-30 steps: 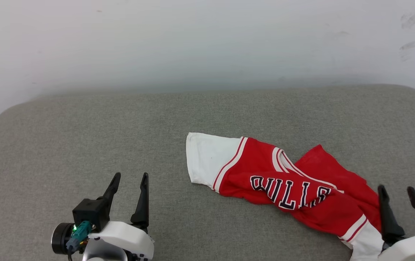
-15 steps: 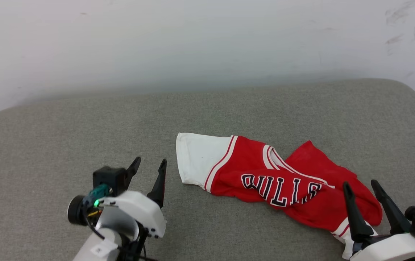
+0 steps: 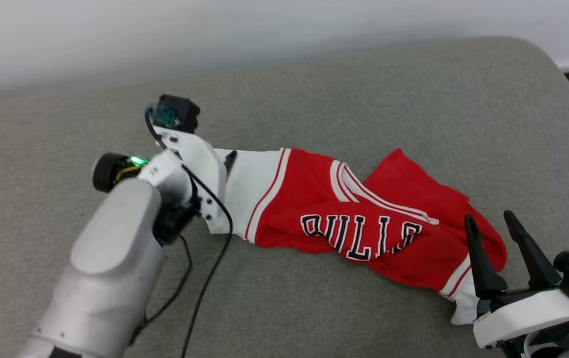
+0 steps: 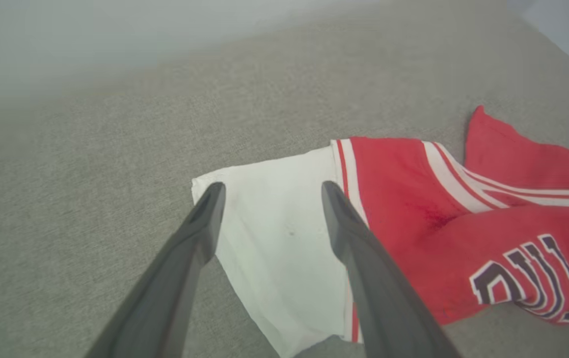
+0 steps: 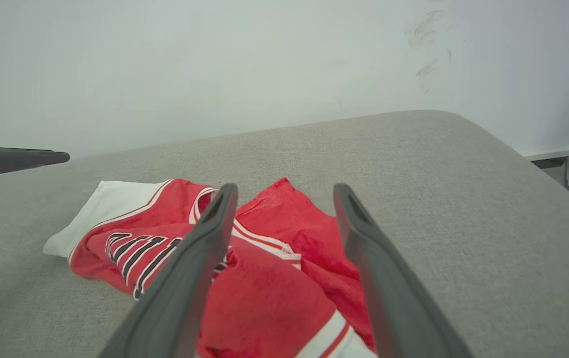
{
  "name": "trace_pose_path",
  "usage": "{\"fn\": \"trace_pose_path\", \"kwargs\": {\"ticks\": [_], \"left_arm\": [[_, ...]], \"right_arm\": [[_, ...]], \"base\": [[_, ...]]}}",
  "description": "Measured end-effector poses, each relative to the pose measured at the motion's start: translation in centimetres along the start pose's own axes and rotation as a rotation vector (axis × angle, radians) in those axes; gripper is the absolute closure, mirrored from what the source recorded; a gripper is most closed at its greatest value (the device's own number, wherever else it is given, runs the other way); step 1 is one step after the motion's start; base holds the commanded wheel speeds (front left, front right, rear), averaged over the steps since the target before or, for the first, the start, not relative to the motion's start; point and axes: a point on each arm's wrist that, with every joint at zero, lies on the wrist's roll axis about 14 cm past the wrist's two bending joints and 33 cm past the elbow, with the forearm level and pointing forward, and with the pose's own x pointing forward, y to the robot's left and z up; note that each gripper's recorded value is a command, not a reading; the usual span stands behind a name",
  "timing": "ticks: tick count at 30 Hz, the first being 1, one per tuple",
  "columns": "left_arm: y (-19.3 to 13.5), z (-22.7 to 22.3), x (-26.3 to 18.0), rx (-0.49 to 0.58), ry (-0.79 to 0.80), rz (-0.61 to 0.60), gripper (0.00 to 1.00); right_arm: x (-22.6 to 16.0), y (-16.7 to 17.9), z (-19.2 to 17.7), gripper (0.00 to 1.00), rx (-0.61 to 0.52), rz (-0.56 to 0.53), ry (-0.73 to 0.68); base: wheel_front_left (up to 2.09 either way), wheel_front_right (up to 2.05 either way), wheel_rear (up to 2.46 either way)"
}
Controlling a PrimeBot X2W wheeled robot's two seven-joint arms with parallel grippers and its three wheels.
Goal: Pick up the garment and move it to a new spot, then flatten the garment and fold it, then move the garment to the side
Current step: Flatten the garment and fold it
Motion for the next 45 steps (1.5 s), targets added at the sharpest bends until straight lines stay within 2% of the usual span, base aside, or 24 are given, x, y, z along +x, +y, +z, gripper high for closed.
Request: {"fn": "trace_pose_path", "kwargs": {"ticks": [6,9,17,18,19,20,26,32,38,45], "left_arm": [[2.5,-3.4,3.1,-0.009,0.259,0.019,0.00],[3.1,-4.6,3.7,-0.018,0.328,0.026,0.00],[3.1,-8.9,5.2,-0.053,0.554,-0.007,0.00],[3.0,-9.2,5.3,-0.062,0.573,-0.012,0.38],[2.8,-9.4,5.4,-0.070,0.584,-0.018,0.85],[2.7,-9.6,5.5,-0.075,0.589,-0.024,1.00],[2.5,-8.8,6.5,-0.058,0.494,-0.036,1.00],[4.9,-5.7,6.1,-0.058,0.290,0.045,1.00],[8.9,-4.6,2.9,-0.127,0.133,0.168,1.00],[11.7,-7.9,-2.6,-0.247,0.051,0.288,1.00]], "right_arm": [[0.2,-1.4,-1.7,0.00,0.008,-0.049,0.039],[0.4,-1.6,-2.0,0.00,0.013,-0.057,0.043],[0.4,-2.8,-3.5,0.00,0.025,-0.101,0.075],[0.4,-2.9,-3.6,0.00,0.025,-0.105,0.076],[0.4,-3.0,-3.7,0.00,0.025,-0.109,0.075],[0.4,-3.2,-3.7,0.00,0.025,-0.113,0.074],[0.3,-3.7,-4.2,0.00,0.039,-0.133,0.089],[0.6,-4.0,-3.7,0.00,0.040,-0.138,0.071],[1.0,-3.7,-2.6,0.00,0.030,-0.120,0.046],[1.2,-3.0,-1.6,0.00,0.019,-0.091,0.034]], "base": [[0.00,0.00,0.00],[0.00,0.00,0.00],[0.00,0.00,0.00],[0.00,0.00,0.00],[0.00,0.00,0.00],[0.00,0.00,0.00],[0.00,0.00,0.00],[0.00,0.00,0.00],[0.00,0.00,0.00],[0.00,0.00,0.00]]}}
